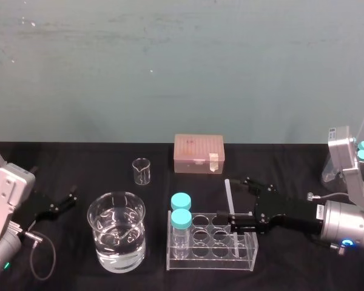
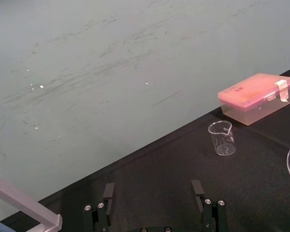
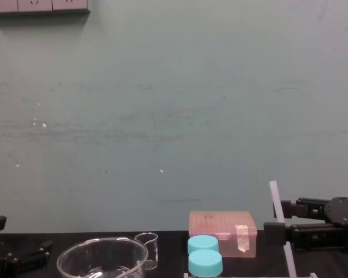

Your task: Pick up the stirring rod with one hand, then place it down.

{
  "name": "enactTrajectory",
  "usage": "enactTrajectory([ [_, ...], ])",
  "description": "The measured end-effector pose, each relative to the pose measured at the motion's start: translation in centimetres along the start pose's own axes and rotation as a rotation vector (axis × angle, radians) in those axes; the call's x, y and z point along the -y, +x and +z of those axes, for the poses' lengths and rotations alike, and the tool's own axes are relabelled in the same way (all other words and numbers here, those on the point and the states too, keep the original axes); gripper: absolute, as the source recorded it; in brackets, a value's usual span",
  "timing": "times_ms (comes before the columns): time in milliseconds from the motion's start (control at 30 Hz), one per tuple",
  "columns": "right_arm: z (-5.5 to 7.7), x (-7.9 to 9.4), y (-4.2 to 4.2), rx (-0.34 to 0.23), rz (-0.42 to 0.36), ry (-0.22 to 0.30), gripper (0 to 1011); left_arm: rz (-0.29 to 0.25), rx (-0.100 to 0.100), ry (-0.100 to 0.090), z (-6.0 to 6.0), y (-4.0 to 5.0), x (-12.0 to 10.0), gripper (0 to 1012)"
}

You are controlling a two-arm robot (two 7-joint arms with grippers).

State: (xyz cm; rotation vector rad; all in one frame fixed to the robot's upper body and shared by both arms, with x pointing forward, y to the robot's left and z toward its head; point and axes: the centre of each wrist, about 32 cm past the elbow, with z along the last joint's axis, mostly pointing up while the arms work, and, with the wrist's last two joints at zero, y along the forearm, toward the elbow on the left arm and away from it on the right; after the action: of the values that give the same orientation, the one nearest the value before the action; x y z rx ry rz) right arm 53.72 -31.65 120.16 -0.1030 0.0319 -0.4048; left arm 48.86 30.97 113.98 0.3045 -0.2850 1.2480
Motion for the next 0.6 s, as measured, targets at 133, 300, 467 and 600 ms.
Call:
enactTrajectory([
  [133, -0.06, -0.04, 0.01, -0.001, -0.001, 0.003, 1002, 0.000, 0.000, 0.000, 0.00, 0.00, 0.00, 1005],
  [300, -0.02, -0.02, 0.01, -0.001, 0.000, 0.003, 1002, 0.000, 0.000, 0.000, 0.00, 0.00, 0.00, 1005],
  [467, 0.01, 0.00, 0.01, 0.000, 0.001, 0.002, 970, 0.000, 0.000, 0.000, 0.00, 0.00, 0.00, 1005],
  [600, 0.03, 0.01, 0.00, 0.000, 0.001, 0.002, 890, 0.000, 0.000, 0.000, 0.00, 0.00, 0.00, 1005],
])
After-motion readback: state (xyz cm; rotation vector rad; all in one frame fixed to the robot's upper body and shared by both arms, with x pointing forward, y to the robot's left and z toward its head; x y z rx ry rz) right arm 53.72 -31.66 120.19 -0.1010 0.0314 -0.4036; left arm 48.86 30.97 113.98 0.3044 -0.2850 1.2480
